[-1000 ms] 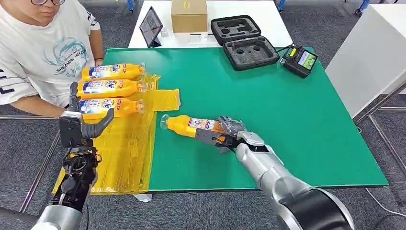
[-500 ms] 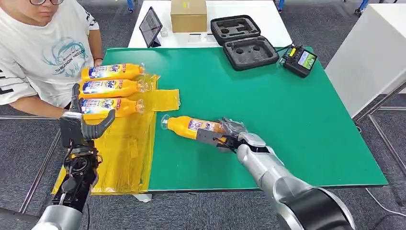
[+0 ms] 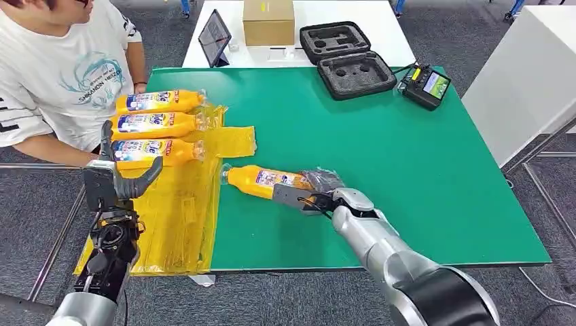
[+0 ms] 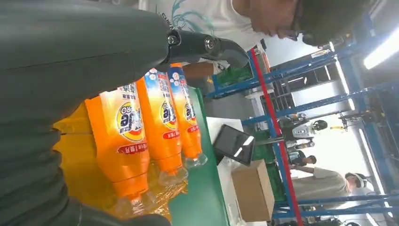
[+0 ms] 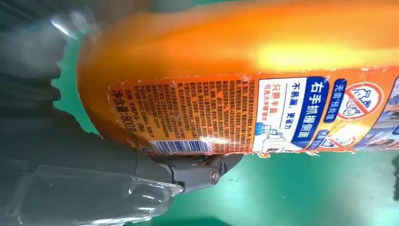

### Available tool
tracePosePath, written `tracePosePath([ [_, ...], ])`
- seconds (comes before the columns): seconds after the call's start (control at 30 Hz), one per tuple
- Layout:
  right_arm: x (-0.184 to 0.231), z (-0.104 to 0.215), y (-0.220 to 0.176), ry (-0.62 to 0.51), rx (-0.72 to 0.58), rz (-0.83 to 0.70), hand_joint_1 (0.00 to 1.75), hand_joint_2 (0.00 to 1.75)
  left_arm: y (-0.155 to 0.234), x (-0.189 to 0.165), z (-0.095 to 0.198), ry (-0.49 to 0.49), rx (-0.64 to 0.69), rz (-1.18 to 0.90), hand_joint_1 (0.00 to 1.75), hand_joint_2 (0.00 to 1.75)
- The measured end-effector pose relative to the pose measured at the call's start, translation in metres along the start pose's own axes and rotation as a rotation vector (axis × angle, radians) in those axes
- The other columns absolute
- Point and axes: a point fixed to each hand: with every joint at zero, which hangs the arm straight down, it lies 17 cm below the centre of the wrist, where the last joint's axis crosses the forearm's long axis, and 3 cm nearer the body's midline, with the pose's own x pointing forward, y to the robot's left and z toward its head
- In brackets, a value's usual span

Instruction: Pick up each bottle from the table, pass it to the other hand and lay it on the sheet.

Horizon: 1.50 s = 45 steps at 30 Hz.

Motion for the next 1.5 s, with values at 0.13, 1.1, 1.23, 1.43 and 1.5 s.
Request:
tracePosePath([
  [0.13,0.009,-0.001,-0.006,-0.044,-0.032,-0.021,1.75,1.75,0.001,-0.002,0.002,0.007,0.001,0.008,0.00,1.75],
  [1.1,0.017,0.133,-0.136,-0.291,-1.016,-0.467,1.75,1.75,0.114,-0.021,0.086,0.192,0.304,0.437,0.00,1.75],
  [1.23,0.009,0.134,-0.130,-0.273,-1.009,-0.541,1.75,1.75,0.073,-0.017,0.089,0.267,0.186,0.653,0.00,1.75],
  [1.43,0.028,0.117,-0.087,-0.306,-0.856,-0.567,1.75,1.75,-0.015,0.009,0.096,0.337,-0.075,0.859,0.00,1.75],
  [1.5,0.040,0.111,-0.072,-0.329,-0.795,-0.569,1.75,1.75,-0.037,0.017,0.098,0.356,-0.134,0.894,0.00,1.75],
])
